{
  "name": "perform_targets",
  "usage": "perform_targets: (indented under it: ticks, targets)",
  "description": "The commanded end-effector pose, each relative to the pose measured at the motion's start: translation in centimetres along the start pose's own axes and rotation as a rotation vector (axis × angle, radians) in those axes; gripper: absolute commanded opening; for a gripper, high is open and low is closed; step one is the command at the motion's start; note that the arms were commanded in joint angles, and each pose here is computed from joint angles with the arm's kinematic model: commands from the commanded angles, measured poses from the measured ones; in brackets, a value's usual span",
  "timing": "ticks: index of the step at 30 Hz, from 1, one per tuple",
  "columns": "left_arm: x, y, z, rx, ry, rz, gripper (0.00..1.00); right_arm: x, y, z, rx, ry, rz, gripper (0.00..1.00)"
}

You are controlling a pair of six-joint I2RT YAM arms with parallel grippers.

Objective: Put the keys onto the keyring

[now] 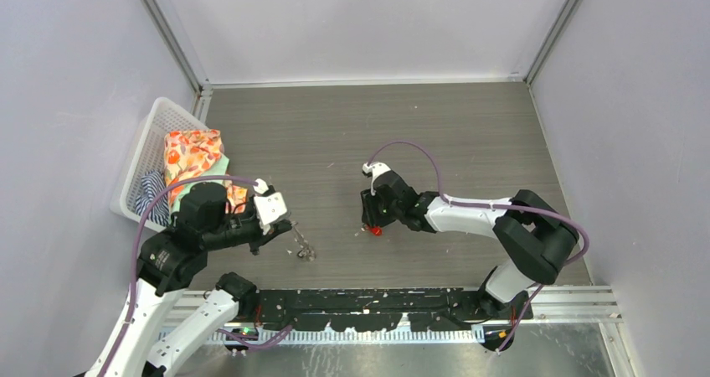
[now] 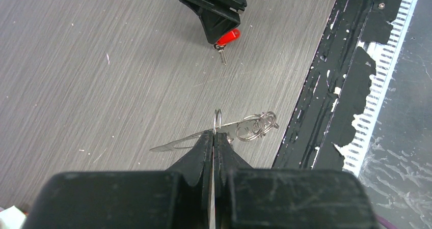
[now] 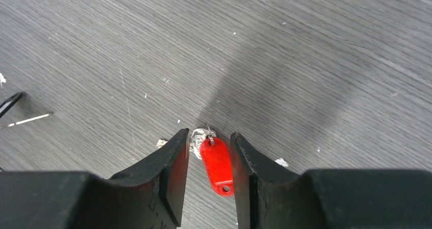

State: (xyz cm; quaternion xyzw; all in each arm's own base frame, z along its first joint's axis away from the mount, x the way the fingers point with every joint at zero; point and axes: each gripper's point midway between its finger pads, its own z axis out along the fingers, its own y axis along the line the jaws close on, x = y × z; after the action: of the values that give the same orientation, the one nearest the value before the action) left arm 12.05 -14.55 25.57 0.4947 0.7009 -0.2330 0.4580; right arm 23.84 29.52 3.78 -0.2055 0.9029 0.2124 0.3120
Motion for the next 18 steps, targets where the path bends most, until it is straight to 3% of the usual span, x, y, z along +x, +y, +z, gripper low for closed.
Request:
perform_targets:
  ticks: [1,18]
  targets:
    - [-2.25,0.84,-0.51,-0.033,-0.063,0.044,0.00,-0.64,1.69,0.51,-0.094,-0.017,0.028,0.39]
    - [-2.48,0.93,-0.67,-0.040,-0.071,0.053,0.00,-0.37,1.13,0.72,-0.098,0.001,0.069,0.33]
